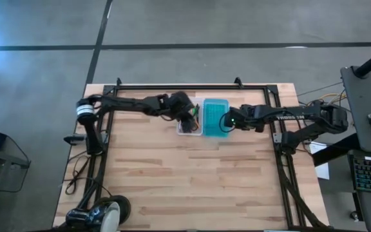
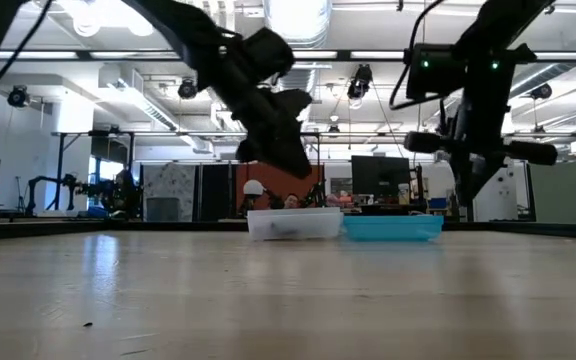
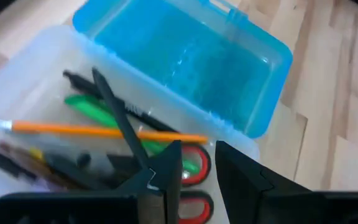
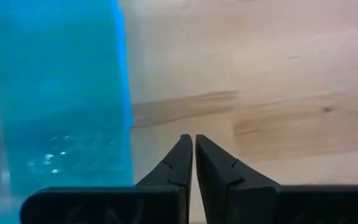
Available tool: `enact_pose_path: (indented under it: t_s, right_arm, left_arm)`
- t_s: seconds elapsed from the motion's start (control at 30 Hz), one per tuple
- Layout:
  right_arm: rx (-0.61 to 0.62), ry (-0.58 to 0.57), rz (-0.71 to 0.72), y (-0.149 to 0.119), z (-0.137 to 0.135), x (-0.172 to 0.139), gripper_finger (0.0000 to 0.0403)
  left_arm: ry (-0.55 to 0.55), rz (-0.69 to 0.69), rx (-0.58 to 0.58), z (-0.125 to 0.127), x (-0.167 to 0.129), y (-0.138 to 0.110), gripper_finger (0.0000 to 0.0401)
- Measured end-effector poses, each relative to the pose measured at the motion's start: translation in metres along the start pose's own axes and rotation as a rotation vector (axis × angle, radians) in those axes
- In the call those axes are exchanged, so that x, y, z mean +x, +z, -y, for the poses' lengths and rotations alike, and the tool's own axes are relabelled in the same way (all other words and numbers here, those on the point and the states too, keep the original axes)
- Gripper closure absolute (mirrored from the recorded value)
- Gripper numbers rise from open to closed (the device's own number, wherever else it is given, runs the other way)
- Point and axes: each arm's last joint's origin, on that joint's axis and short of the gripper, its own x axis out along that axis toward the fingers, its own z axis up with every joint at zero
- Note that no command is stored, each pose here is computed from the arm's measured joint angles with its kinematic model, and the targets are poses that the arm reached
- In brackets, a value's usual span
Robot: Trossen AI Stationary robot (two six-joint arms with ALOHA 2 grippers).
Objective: Pick & place school supplies into a supply box
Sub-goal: Close the supply box
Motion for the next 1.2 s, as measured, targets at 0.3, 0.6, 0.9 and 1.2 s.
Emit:
enact_pose_path:
  t_s: [0.3,0.6,0.9,1.2]
  right_arm:
    - [0.041,0.006,-0.050,0.004,0.019,0.026,0.0390]
    - [0.092,0.059,-0.063,-0.004,0.032,0.046,0.0390]
    - [0.083,0.153,-0.063,-0.001,0.031,0.053,0.0390]
    - [0.035,0.236,-0.070,0.009,0.024,0.058,0.0390]
  left_arm:
    - [0.078,-0.126,0.103,-0.004,0.029,0.037,0.0321]
    - [0.102,-0.217,0.088,-0.013,0.045,0.027,0.0321]
    - [0.120,-0.247,0.078,-0.017,0.049,0.016,0.0321]
    - [0.164,-0.287,0.045,-0.024,0.053,0.000,0.0321]
